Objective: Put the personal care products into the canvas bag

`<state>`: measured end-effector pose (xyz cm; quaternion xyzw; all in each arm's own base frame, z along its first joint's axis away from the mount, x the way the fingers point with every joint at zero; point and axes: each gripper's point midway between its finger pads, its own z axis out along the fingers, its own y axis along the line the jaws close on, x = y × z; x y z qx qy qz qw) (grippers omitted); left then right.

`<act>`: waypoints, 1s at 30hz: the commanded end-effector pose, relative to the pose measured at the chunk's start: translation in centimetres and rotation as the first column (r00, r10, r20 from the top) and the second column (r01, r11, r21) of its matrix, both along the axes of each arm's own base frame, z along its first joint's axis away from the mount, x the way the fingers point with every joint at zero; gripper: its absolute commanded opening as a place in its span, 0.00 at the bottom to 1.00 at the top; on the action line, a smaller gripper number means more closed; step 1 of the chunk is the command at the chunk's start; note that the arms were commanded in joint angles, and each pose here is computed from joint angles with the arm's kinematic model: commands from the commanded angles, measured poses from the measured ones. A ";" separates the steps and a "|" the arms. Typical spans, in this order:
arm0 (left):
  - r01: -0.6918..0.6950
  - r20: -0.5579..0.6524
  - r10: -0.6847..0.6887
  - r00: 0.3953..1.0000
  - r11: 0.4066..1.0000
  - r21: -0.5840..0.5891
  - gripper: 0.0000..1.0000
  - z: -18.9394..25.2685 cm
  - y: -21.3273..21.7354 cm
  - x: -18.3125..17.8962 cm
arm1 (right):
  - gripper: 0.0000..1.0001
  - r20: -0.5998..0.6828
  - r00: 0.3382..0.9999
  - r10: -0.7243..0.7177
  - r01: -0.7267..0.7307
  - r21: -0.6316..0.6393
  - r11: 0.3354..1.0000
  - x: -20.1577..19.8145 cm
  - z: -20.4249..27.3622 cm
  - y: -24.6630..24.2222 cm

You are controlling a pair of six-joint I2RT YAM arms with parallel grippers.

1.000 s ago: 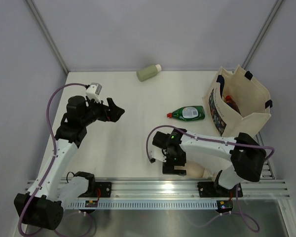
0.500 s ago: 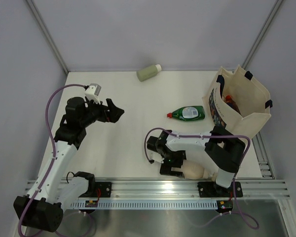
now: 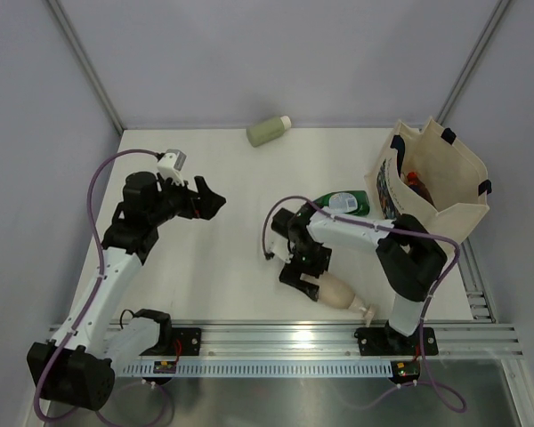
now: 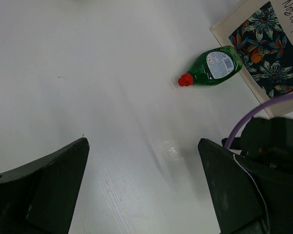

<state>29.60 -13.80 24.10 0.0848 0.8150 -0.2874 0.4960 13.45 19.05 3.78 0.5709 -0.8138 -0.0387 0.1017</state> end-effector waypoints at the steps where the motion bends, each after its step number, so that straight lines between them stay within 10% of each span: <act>1: 0.022 0.080 -0.020 0.997 1.000 -0.018 0.99 2.7 -0.4 1.1 | 0.00 0.028 0.995 -0.096 0.084 0.277 0.957 3.8 5.5 3.7; 15: 0.142 0.021 -0.141 0.990 0.968 -0.206 0.99 1.6 -3.8 1.5 | 0.00 -0.259 0.866 -0.428 0.493 0.586 0.643 13.5 9.9 2.9; 30: 0.242 -0.038 -0.260 0.965 0.937 -0.250 0.99 -0.2 -7.3 1.3 | 0.00 -0.356 0.824 -0.441 0.513 0.799 0.314 17.5 20.0 3.2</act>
